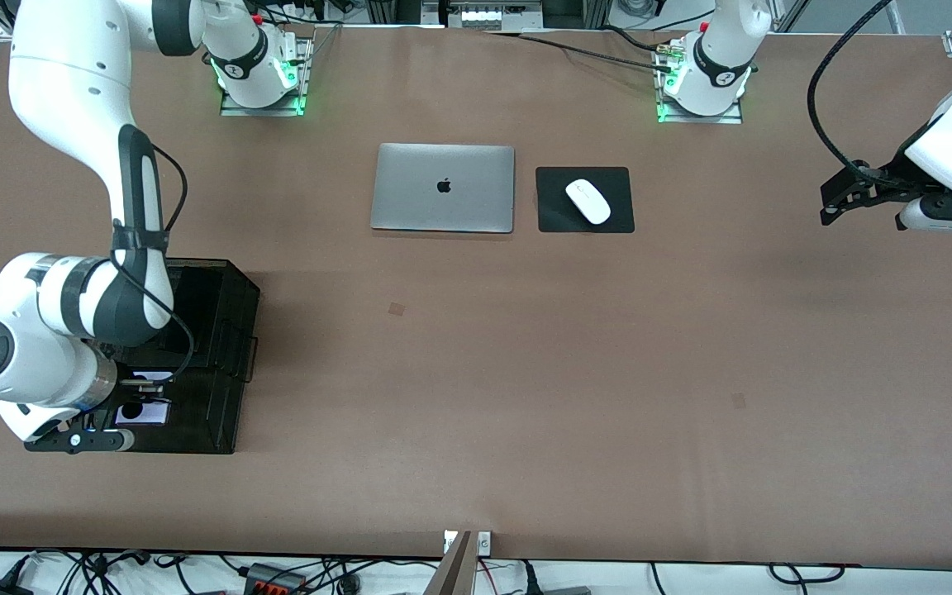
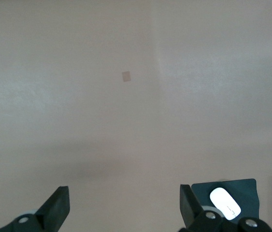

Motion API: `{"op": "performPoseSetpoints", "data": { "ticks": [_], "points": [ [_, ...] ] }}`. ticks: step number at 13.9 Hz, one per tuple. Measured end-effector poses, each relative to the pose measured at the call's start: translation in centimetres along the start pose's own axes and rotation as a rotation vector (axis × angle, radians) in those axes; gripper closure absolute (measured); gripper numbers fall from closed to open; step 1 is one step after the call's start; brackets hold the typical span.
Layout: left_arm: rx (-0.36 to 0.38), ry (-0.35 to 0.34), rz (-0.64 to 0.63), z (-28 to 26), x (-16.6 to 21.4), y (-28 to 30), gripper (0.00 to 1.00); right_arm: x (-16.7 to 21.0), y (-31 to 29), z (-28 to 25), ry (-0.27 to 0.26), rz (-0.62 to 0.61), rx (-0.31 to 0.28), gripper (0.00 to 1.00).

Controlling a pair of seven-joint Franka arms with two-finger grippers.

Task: Place phones with both arms
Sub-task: 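Carry the white flip phone into the basket and open the right gripper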

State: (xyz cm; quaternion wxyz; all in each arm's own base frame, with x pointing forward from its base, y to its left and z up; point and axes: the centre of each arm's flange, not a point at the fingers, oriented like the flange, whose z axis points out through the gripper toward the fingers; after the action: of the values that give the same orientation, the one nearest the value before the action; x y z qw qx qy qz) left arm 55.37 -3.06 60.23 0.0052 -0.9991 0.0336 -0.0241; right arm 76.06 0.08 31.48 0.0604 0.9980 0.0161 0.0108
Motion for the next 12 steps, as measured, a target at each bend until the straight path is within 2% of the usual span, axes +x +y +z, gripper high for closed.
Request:
{"op": "performPoseSetpoints", "data": {
  "ticks": [2, 6, 8, 10, 11, 12],
  "points": [
    [0.0, -0.002, 0.0, 0.0, 0.0, 0.0, 0.0, 0.2, -0.2, 1.7, 0.001, -0.013, -0.007, 0.15],
    [0.0, -0.003, 0.0, 0.0, 0.0, 0.0, 0.0, -0.2, 0.2, 4.5, -0.033, -0.039, -0.013, 0.15],
    [0.0, -0.005, 0.0, 0.0, -0.1, 0.0, 0.0, -0.6, 0.8, 5.4, -0.049, -0.033, 0.002, 0.15],
    [0.0, -0.009, 0.0, 0.1, -0.1, 0.0, 0.0, -0.7, 1.2, 5.9, -0.043, -0.023, 0.013, 0.15],
    [0.0, -0.011, 0.0, 0.1, -0.1, 0.0, 0.0, -0.6, 1.4, 6.1, -0.029, -0.015, 0.018, 0.11],
    [0.0, -0.011, 0.0, 0.1, -0.1, 0.0, 0.0, -0.5, 1.6, 6.0, -0.016, -0.01, 0.022, 0.01]
  ]
}}
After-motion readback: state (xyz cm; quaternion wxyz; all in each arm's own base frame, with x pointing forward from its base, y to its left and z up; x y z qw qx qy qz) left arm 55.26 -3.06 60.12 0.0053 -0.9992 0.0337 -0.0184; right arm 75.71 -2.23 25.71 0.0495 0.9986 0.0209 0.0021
